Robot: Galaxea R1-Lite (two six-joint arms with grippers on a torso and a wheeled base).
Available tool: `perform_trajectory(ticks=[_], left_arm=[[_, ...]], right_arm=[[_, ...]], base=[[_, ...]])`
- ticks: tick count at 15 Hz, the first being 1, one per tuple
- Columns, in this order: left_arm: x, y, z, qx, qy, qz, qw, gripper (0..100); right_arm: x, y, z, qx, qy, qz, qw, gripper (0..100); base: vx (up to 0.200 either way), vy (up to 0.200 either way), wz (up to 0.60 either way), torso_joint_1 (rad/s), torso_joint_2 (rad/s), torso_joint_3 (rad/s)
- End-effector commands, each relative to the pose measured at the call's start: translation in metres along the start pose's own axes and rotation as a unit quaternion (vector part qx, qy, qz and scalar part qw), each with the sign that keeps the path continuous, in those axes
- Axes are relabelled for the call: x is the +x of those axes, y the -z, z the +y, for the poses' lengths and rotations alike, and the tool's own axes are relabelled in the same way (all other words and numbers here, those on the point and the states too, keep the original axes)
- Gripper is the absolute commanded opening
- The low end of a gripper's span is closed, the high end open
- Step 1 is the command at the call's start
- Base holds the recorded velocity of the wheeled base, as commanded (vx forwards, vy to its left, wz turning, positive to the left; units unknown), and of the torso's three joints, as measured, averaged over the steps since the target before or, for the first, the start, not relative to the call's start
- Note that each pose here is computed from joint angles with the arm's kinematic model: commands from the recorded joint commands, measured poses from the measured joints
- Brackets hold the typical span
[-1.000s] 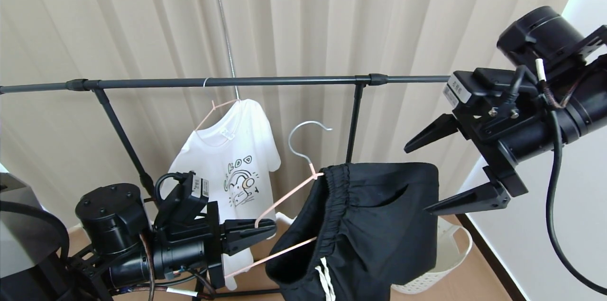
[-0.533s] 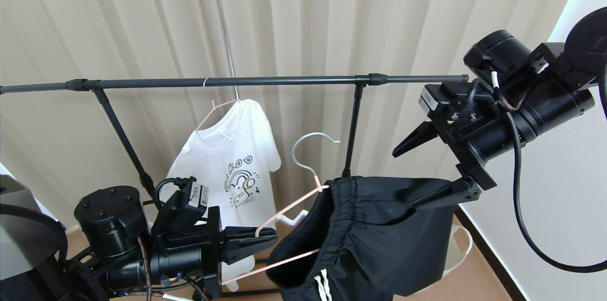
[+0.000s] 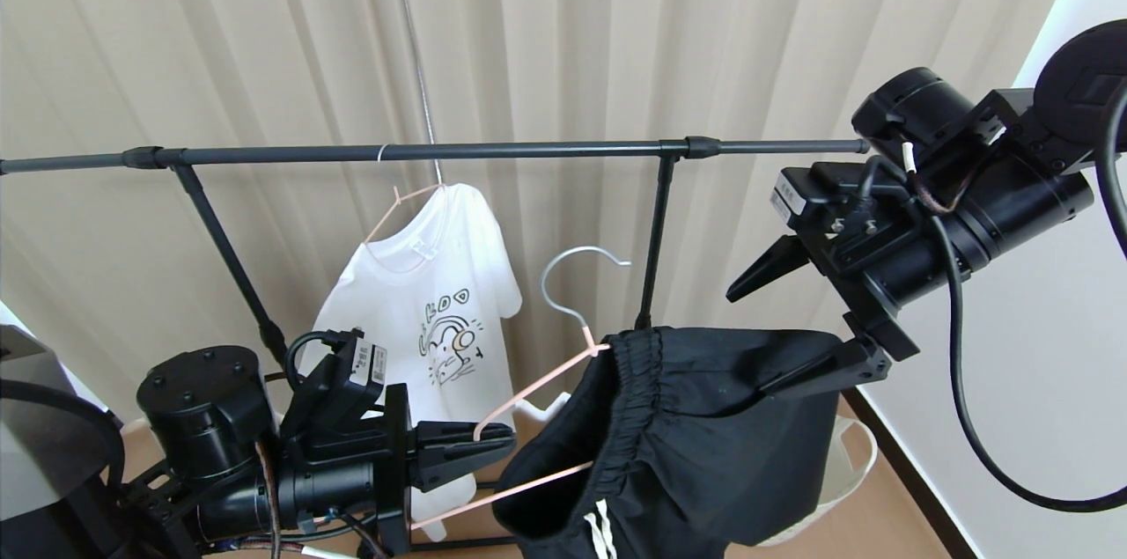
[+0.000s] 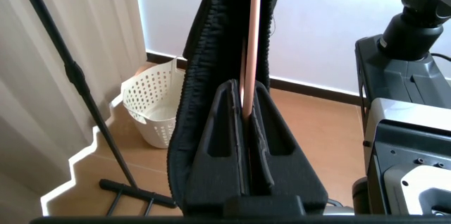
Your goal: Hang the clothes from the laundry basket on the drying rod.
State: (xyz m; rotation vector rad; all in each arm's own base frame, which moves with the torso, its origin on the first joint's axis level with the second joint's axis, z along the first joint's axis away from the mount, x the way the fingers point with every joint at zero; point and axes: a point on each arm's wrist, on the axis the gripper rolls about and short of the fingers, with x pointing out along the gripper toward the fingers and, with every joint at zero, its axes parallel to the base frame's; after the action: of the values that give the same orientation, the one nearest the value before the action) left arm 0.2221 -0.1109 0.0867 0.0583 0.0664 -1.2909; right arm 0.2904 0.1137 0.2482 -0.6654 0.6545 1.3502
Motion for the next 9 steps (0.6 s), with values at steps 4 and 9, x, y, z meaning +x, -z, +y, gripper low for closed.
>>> perform_trajectory(ticks=[4, 9], left_arm=[[-0.0002, -0.0002, -0.0002, 0.001, -0.001, 0.000, 1.0000, 0], [-0.0009, -0.0012, -0.0011, 0.002, -0.001, -0.001, 1.0000, 0]], right_arm=[[0.0052, -0.0018, -0.0001, -0.003, -0.007, 0.001, 1.0000, 100], [0.0107, -0.0029, 0.0074, -0.005, -0.022, 0.006, 0.9997, 100]], base=[[0.000, 0.000, 0.00, 0.000, 0.00, 0.000], [0.000, 0.000, 0.00, 0.000, 0.00, 0.000]])
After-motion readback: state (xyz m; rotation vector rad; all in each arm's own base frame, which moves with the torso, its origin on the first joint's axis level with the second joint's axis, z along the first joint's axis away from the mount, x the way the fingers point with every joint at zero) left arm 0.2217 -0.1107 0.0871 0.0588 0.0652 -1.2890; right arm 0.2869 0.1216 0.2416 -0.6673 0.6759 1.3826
